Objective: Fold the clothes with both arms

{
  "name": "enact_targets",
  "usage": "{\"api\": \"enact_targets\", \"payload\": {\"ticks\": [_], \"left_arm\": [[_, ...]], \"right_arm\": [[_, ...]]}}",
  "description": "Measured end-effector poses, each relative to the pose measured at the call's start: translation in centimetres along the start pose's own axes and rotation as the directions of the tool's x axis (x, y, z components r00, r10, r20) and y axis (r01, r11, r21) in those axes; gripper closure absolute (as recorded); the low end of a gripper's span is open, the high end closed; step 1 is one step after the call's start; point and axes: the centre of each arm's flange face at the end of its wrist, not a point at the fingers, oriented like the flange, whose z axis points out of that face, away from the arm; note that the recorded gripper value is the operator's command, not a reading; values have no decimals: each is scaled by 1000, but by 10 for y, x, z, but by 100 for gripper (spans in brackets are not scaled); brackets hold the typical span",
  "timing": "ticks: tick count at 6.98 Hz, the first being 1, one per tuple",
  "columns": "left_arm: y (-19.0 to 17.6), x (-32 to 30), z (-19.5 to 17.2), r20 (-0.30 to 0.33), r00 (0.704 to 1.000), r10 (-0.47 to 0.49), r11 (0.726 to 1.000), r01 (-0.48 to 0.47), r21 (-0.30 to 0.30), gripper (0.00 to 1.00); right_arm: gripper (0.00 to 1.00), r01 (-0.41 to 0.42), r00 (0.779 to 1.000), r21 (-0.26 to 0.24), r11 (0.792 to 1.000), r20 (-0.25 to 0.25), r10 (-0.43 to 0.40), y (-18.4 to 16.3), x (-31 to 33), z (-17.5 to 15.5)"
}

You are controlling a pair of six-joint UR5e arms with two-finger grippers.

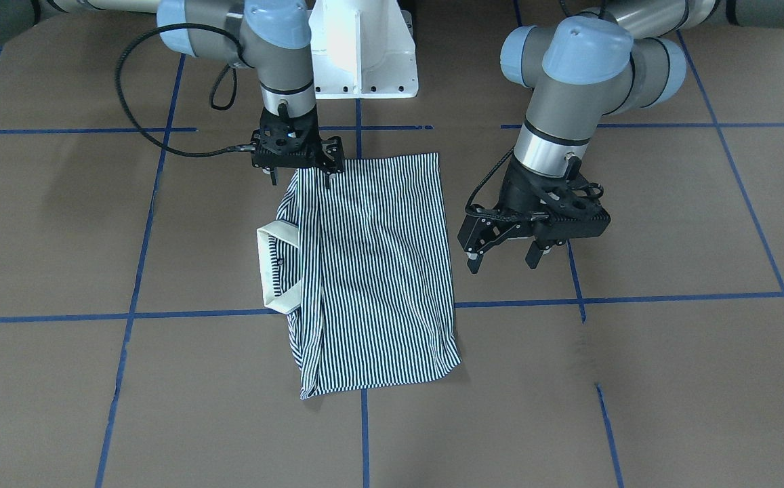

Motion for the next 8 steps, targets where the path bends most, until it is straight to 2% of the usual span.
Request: {"api": "enact_targets", "payload": {"ticks": [3,8], "left_arm": [[4,0,-3,-6,1000,2,1000,-2,-15,0],[4,-1,0,-10,1000,5,1000,-5,-14,0]], "right_arm": [[0,60,994,-70,996,-92,-66,42,-15,36],[0,135,970,-111,985,-187,-154,43,-3,49]]}}
